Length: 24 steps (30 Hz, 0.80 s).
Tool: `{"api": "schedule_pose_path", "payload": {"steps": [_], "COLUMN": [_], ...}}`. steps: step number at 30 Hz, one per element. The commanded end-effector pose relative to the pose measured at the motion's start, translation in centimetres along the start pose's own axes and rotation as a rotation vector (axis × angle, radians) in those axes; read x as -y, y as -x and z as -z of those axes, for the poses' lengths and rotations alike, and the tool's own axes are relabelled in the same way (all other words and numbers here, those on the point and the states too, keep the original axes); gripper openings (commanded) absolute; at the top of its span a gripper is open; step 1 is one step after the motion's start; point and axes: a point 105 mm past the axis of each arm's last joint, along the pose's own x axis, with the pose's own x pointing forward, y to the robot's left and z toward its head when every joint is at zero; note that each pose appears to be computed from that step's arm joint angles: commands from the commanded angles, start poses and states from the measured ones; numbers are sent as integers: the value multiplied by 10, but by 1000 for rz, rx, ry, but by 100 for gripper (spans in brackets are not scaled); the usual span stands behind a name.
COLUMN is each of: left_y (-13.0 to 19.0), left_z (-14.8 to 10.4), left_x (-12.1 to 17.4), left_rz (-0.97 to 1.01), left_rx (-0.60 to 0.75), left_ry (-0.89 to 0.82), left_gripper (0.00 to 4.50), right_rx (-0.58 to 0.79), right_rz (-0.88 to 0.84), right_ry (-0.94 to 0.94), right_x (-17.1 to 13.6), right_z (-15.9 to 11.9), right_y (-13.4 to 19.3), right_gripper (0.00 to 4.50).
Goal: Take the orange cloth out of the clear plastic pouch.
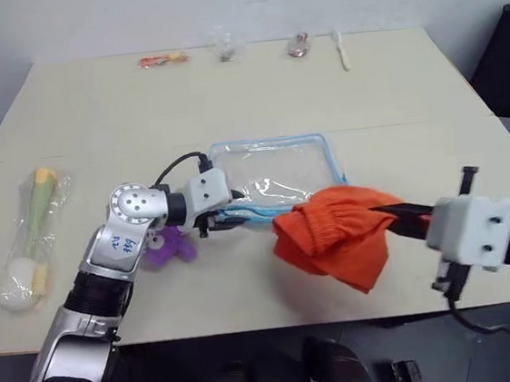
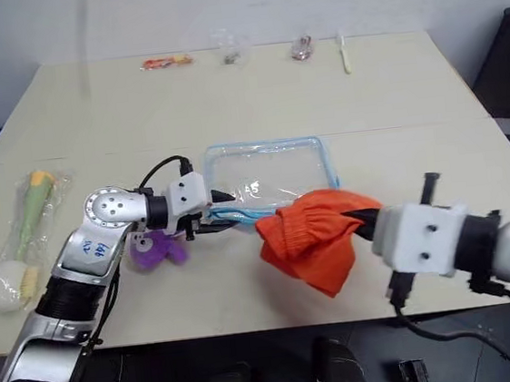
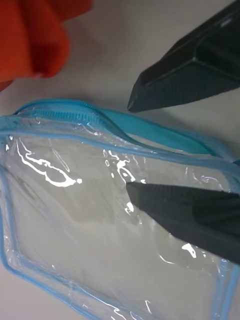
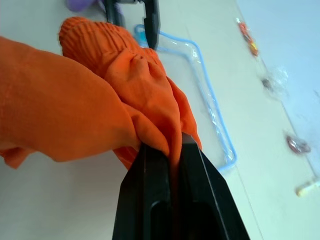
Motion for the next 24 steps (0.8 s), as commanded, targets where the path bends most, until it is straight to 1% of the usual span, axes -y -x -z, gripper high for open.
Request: {"api": "schedule_pose_path", "payload": {"steps": [1, 3, 5, 7, 9, 14, 16, 19, 21, 24], "left_y": [19, 38, 51, 63, 69, 62, 58, 52, 51, 51], "left_z": [-11, -23, -37, -57, -76, -105, -113, -122, -123, -122], "left_x": [1, 9, 11, 9, 8, 7, 8, 12, 14, 12], "left_rz": [19, 117, 177, 233, 279, 326, 341, 369, 372, 354], "left_rx": [48, 118, 183, 255, 321, 405, 425, 441, 441, 436], "left_ry": [29, 125, 202, 276, 297, 320, 316, 298, 291, 277], "left_gripper": [362, 420, 420, 420, 420, 420, 420, 420, 420, 420], "right_rx": [-11, -43, -67, -124, -148, -254, -312, -419, -456, -475], "right_rz": [89, 172, 244, 329, 393, 413, 388, 344, 325, 303], "right_ry": [-1, 16, 28, 66, 56, 48, 88, 110, 131, 168], "right_x": [22, 42, 58, 77, 87, 69, 58, 41, 35, 35], "right_z": [0, 13, 25, 49, 73, 143, 167, 206, 219, 225], "right_y": [14, 19, 21, 24, 25, 14, 12, 21, 27, 34], "right_gripper": [0, 0, 0, 0, 0, 0, 0, 0, 0, 0]}}
